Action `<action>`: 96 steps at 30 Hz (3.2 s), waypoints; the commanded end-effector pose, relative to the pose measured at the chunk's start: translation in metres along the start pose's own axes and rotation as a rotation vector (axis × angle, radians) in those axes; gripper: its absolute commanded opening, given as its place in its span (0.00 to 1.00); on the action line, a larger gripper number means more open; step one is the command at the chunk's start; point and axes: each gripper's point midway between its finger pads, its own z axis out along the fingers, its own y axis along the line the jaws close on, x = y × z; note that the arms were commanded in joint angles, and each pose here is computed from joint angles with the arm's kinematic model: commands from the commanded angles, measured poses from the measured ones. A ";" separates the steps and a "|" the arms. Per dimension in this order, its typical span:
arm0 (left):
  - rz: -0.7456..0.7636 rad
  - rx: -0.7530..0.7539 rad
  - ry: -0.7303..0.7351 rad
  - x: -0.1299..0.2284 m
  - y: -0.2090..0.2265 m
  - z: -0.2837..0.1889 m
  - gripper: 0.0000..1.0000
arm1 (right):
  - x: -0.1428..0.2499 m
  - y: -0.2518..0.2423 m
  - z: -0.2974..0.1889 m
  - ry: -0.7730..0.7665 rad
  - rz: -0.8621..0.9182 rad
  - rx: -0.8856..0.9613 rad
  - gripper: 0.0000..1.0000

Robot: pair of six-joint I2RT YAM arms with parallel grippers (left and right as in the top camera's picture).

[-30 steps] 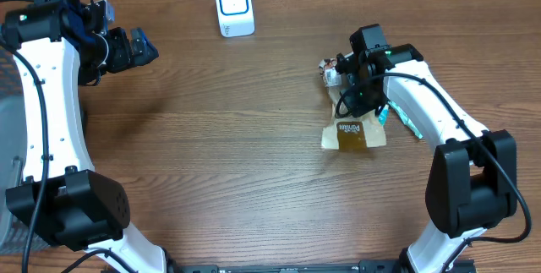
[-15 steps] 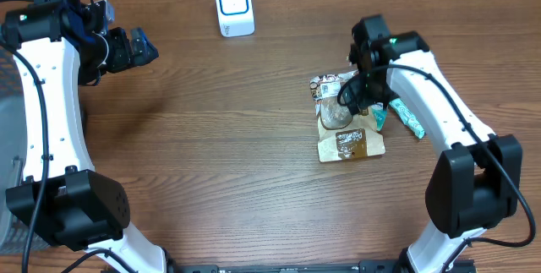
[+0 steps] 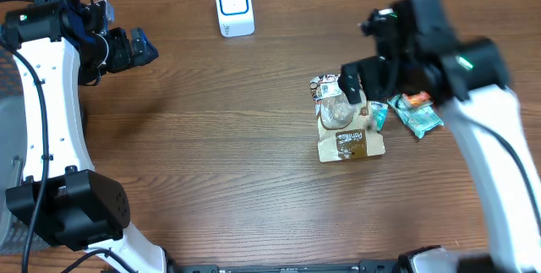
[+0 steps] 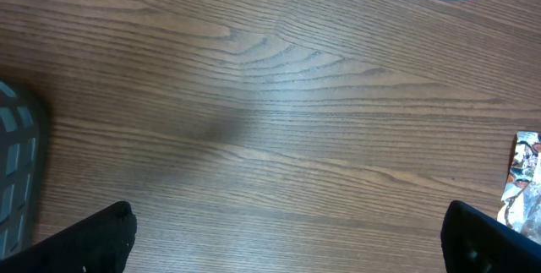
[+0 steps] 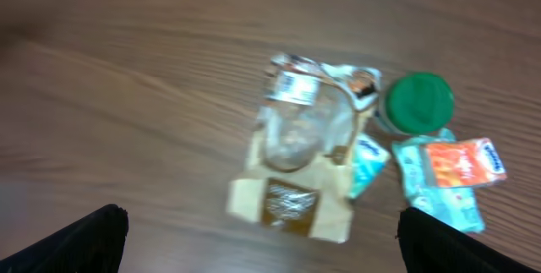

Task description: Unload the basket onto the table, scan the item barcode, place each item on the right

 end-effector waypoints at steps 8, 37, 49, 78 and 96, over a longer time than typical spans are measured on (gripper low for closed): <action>0.020 0.000 0.005 0.000 -0.003 0.003 0.99 | 0.038 0.029 -0.061 -0.019 -0.004 -0.113 1.00; 0.020 0.000 0.005 0.000 -0.003 0.003 1.00 | 0.065 -0.043 -0.056 -0.862 0.105 0.159 1.00; 0.020 0.000 0.005 0.000 -0.003 0.003 1.00 | 0.118 -0.051 0.006 -1.094 0.065 0.161 1.00; 0.026 0.002 0.007 0.000 -0.005 0.004 1.00 | 0.143 -0.056 0.050 -1.025 0.151 0.116 1.00; 0.088 0.027 -0.114 0.002 -0.032 -0.047 1.00 | 0.143 -0.056 0.050 -1.025 0.151 0.116 1.00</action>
